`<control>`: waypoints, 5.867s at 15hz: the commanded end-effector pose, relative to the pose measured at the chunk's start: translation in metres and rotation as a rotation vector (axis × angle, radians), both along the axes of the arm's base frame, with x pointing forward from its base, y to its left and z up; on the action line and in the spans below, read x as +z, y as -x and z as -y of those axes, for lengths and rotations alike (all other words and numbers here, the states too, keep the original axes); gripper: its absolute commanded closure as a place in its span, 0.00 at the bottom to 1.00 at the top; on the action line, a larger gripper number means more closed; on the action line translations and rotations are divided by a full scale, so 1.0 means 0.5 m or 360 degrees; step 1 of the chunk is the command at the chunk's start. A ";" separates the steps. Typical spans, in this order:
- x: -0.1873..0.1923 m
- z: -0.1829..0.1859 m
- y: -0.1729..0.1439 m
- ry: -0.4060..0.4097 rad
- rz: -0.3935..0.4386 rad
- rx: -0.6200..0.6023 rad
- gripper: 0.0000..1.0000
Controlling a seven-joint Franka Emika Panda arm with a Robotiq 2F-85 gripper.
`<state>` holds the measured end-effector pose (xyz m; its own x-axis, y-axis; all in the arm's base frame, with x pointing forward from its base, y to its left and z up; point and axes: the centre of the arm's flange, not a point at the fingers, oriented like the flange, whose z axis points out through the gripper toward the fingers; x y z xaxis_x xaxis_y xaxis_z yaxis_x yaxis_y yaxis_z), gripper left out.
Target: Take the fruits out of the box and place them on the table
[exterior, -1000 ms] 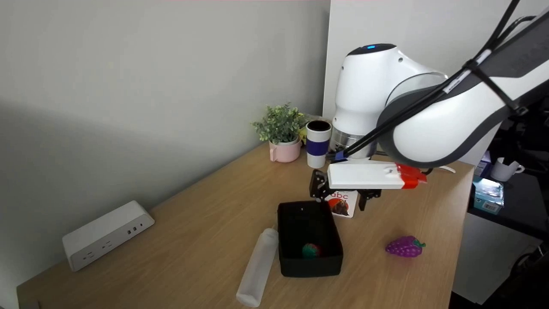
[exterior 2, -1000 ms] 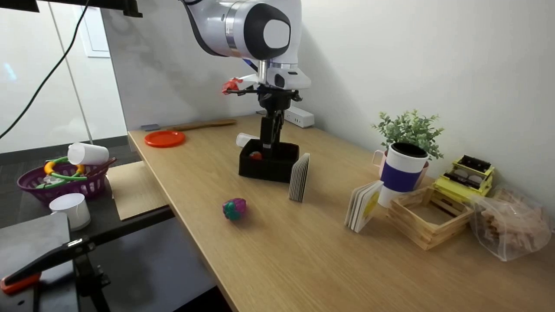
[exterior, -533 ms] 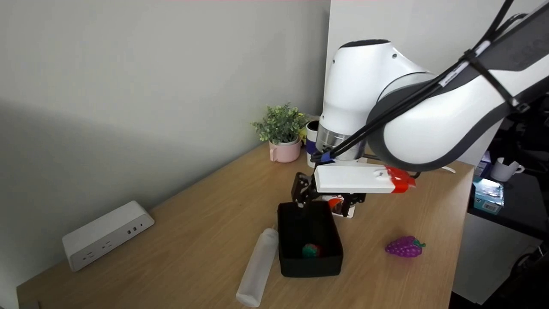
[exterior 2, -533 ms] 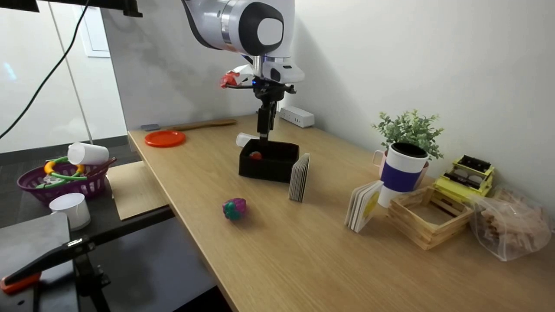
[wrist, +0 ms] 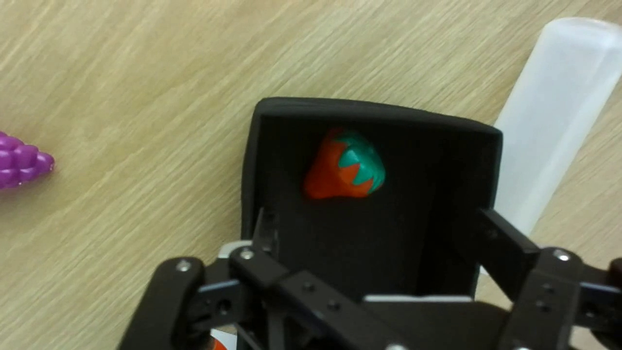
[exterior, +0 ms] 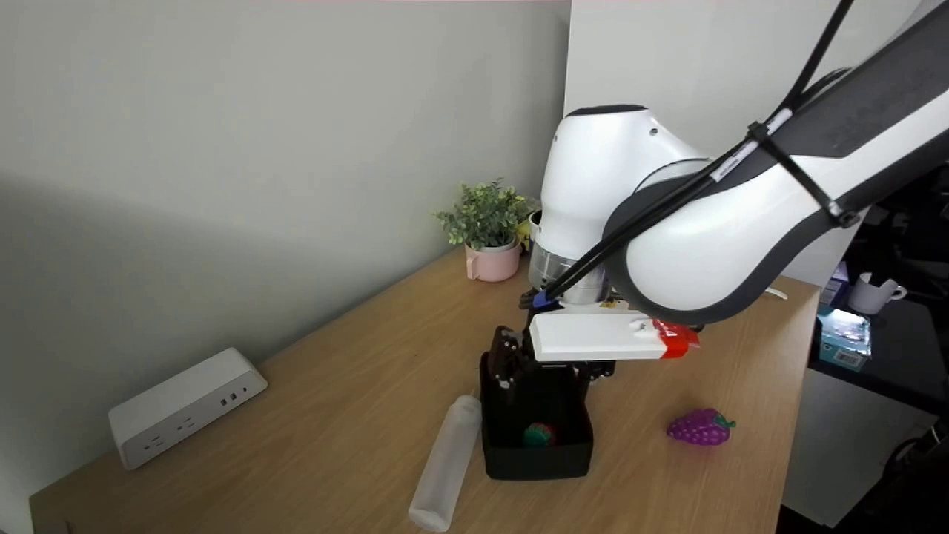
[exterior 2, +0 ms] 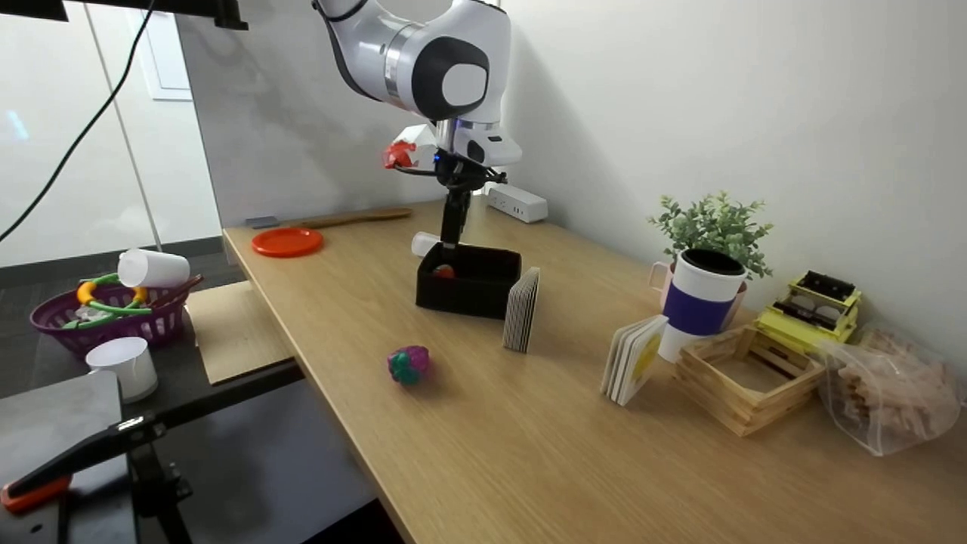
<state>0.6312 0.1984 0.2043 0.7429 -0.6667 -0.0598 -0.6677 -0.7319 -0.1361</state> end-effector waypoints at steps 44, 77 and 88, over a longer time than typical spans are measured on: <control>-0.011 -0.010 0.004 0.0033 -0.0011 -0.0077 0.79; -0.064 0.092 0.238 0.0160 -0.0333 -0.0527 0.79; -0.157 0.129 0.178 0.0112 -0.0424 -0.0400 0.42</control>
